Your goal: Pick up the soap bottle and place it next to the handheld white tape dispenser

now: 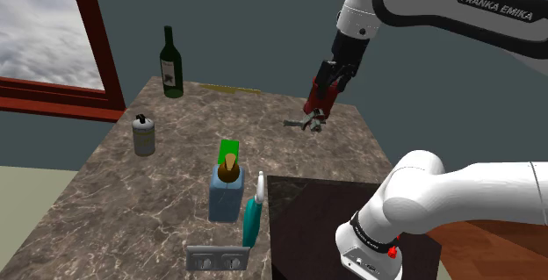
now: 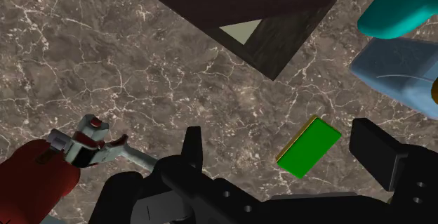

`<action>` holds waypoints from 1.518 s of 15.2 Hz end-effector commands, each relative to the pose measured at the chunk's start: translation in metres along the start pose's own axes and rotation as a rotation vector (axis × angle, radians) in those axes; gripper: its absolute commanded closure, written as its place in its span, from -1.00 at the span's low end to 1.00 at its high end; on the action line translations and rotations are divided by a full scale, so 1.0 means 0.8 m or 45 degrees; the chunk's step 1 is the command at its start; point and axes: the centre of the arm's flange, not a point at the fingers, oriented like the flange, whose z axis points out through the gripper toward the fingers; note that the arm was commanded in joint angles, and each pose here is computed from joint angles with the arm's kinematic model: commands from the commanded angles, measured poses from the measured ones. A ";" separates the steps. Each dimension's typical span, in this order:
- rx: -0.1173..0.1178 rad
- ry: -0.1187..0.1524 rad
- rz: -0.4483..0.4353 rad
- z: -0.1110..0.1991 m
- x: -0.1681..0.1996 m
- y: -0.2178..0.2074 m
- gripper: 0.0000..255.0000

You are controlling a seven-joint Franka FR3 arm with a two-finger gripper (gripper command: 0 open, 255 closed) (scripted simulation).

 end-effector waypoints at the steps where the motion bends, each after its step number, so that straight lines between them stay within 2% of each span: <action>1: 0.000 0.000 0.000 0.000 0.000 0.000 -1.00; 23: -0.028 0.056 0.063 0.125 0.047 -0.341 -1.00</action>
